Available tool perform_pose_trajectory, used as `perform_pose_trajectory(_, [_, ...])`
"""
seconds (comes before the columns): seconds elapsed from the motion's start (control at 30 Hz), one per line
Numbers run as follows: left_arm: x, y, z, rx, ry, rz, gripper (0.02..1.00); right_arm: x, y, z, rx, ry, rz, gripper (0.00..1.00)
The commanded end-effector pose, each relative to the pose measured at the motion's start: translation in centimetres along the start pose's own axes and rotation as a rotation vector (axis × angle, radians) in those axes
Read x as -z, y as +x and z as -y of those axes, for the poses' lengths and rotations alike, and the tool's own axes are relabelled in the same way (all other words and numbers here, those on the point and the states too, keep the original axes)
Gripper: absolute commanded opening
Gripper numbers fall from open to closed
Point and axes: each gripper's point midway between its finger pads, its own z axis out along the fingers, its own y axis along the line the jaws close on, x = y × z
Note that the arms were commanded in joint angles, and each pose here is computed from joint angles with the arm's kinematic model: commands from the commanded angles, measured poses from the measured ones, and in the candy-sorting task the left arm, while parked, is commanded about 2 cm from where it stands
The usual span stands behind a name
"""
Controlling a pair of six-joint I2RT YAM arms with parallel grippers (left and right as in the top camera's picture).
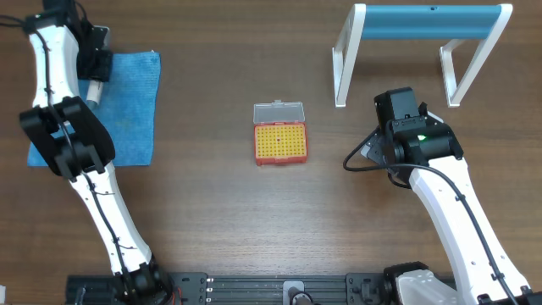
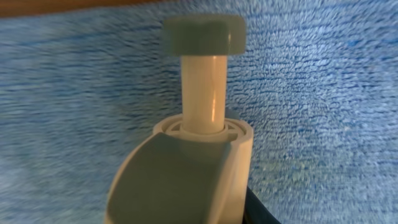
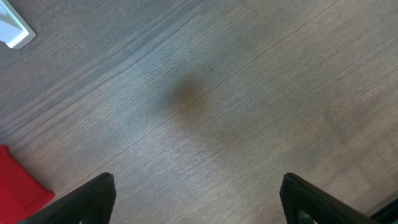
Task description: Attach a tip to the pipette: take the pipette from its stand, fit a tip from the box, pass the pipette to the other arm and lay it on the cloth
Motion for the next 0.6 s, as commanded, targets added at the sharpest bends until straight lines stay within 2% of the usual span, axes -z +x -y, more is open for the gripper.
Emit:
perform_pose_trajectory(0.03, [-0.88,-0.28,0.74,0.015,0.026,0.006,0.027,0.39,-0.16,-0.39,-0.016,-0.019,0.005,0.86])
perform_pose_trajectory(0.4, [-1.26,-0.14,0.82,0.023,0.029,-0.001,0.025,0.39,-0.11,-0.44,-0.016,-0.022,0.002,0.86])
perform_pose_trajectory(0.6, [-1.46,-0.3,0.7,0.087,0.026,0.005,0.027,0.39,-0.11,-0.43,-0.015,-0.022,0.003,0.86])
